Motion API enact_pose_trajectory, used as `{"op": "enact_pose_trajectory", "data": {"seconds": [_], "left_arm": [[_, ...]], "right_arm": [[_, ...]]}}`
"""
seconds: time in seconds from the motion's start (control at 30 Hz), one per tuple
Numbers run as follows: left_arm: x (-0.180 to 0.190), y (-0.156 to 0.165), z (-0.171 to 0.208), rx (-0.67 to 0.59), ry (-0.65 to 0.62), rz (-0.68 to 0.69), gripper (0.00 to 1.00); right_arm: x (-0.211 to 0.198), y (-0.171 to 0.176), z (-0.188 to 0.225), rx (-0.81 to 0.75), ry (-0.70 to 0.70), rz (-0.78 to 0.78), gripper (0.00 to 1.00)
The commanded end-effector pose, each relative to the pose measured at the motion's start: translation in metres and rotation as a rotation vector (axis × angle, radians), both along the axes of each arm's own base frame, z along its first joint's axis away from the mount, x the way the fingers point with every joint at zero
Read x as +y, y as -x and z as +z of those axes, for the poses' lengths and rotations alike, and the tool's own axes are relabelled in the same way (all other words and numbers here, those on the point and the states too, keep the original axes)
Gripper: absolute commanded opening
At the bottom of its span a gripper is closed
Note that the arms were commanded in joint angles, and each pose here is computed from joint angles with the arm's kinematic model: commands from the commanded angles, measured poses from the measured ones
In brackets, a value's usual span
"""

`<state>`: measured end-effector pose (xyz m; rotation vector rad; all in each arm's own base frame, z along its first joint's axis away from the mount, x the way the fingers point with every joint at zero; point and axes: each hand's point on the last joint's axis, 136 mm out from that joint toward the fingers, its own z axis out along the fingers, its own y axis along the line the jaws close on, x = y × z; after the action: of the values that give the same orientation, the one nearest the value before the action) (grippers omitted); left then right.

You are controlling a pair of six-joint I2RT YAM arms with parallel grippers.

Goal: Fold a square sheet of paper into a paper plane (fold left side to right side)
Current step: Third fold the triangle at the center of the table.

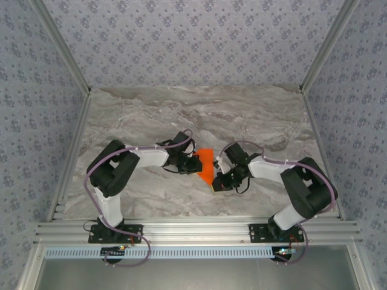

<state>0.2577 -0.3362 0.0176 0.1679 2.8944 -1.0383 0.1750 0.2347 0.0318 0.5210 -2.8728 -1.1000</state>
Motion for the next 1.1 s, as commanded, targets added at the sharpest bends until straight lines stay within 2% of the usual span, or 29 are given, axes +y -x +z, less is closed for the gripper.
{"op": "enact_pose_trajectory", "data": {"seconds": [0.0, 0.1, 0.3, 0.6, 0.73, 0.9, 1.07], "left_arm": [[0.025, 0.009, -0.027, 0.030, -0.133, 0.024, 0.09], [0.024, 0.009, -0.027, 0.029, -0.132, 0.023, 0.09], [0.023, 0.009, -0.026, 0.028, -0.126, 0.021, 0.09], [0.020, 0.004, -0.013, -0.001, -0.102, 0.021, 0.11], [0.017, 0.001, 0.008, -0.057, -0.056, 0.024, 0.17], [0.007, 0.012, 0.031, -0.103, 0.021, -0.003, 0.14], [-0.014, 0.028, 0.037, -0.099, 0.095, -0.045, 0.11]], "right_arm": [[0.010, -0.004, 0.025, -0.006, -0.036, -0.016, 0.08], [0.018, -0.014, 0.024, -0.027, -0.015, -0.024, 0.08], [0.015, -0.032, -0.004, -0.009, 0.092, -0.083, 0.08], [-0.004, -0.025, -0.037, 0.051, 0.210, -0.133, 0.04], [-0.016, -0.019, -0.047, 0.073, 0.267, -0.148, 0.00], [-0.024, -0.017, -0.054, 0.083, 0.295, -0.154, 0.00], [-0.026, -0.017, -0.055, 0.076, 0.305, -0.142, 0.00]]}}
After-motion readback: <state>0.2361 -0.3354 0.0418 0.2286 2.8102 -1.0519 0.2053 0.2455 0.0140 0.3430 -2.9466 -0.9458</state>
